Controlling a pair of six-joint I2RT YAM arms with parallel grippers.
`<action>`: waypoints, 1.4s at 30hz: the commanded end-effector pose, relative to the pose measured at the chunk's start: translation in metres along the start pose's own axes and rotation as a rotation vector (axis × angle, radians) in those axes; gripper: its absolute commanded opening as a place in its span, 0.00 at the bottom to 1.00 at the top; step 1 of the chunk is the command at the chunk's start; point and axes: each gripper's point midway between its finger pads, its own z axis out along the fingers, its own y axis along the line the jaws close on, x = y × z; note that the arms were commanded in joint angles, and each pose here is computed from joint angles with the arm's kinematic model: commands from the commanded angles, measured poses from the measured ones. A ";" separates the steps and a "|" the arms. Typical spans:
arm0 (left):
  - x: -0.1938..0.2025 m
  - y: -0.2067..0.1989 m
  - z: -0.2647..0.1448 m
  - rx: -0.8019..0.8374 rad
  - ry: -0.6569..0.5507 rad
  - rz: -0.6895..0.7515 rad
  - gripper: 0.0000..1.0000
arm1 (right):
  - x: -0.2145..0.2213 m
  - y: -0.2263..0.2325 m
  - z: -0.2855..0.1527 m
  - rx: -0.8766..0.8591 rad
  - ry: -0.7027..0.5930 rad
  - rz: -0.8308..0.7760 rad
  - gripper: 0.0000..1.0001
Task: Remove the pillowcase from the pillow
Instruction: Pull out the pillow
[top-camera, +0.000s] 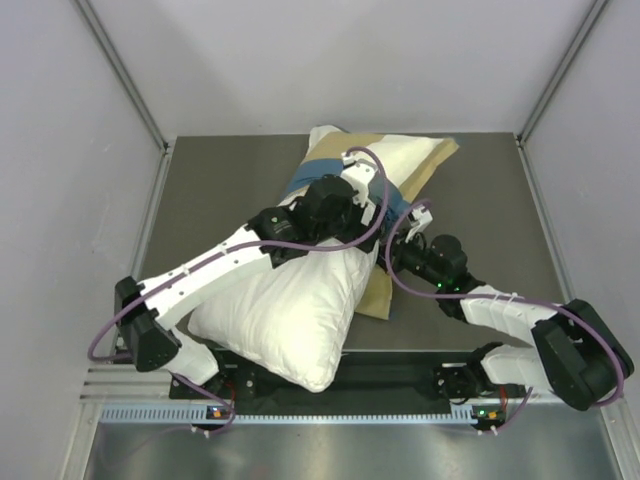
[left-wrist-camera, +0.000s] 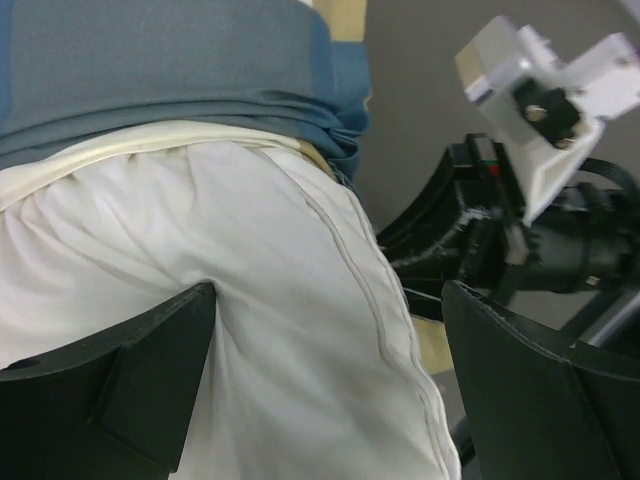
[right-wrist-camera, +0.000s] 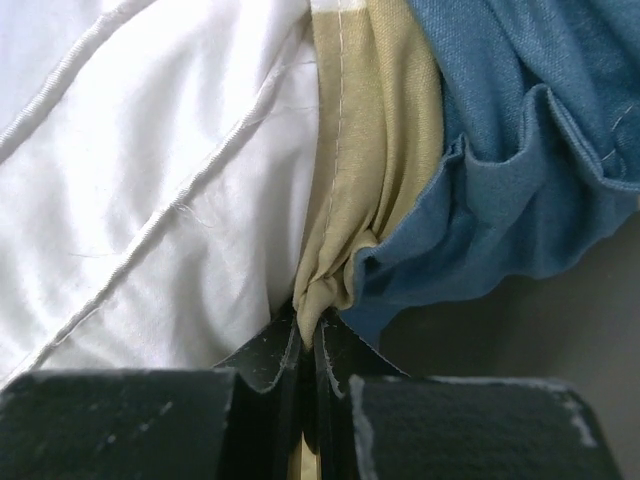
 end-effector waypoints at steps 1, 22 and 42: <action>0.005 0.000 0.016 -0.054 0.008 0.070 0.99 | -0.068 0.087 -0.004 -0.302 -0.186 -0.093 0.00; 0.167 0.036 0.029 -0.218 0.436 0.204 0.00 | -0.100 -0.001 -0.051 0.362 -0.264 -0.150 0.00; 0.018 -0.056 -0.131 0.342 0.098 0.038 0.00 | -0.249 -0.097 -0.135 1.370 -0.408 -0.487 0.00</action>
